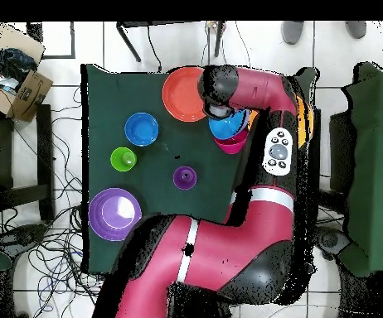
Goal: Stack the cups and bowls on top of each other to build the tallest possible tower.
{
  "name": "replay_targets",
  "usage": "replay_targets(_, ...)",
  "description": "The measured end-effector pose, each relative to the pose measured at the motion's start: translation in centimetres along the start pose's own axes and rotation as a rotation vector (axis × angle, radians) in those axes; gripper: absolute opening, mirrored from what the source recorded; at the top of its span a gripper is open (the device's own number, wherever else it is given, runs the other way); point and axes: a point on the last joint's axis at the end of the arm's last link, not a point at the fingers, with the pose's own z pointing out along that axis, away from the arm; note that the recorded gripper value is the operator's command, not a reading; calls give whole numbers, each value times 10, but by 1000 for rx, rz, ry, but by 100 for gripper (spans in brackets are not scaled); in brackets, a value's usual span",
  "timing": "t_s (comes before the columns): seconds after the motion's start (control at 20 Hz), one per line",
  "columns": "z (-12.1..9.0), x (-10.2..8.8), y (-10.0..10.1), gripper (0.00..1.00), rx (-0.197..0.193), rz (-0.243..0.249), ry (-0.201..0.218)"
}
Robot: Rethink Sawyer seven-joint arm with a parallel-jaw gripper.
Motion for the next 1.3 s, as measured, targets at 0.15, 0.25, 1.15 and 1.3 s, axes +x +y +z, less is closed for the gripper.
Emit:
replay_targets(0.15,-1,-3,0,100,2,0,6)
replay_targets(0.25,-2,-3,0,100,3,0,11)
replay_targets(1.15,-94,-13,-19,100,-11,38,131)
replay_targets(1.3,-108,-23,-32,100,-16,55,103)
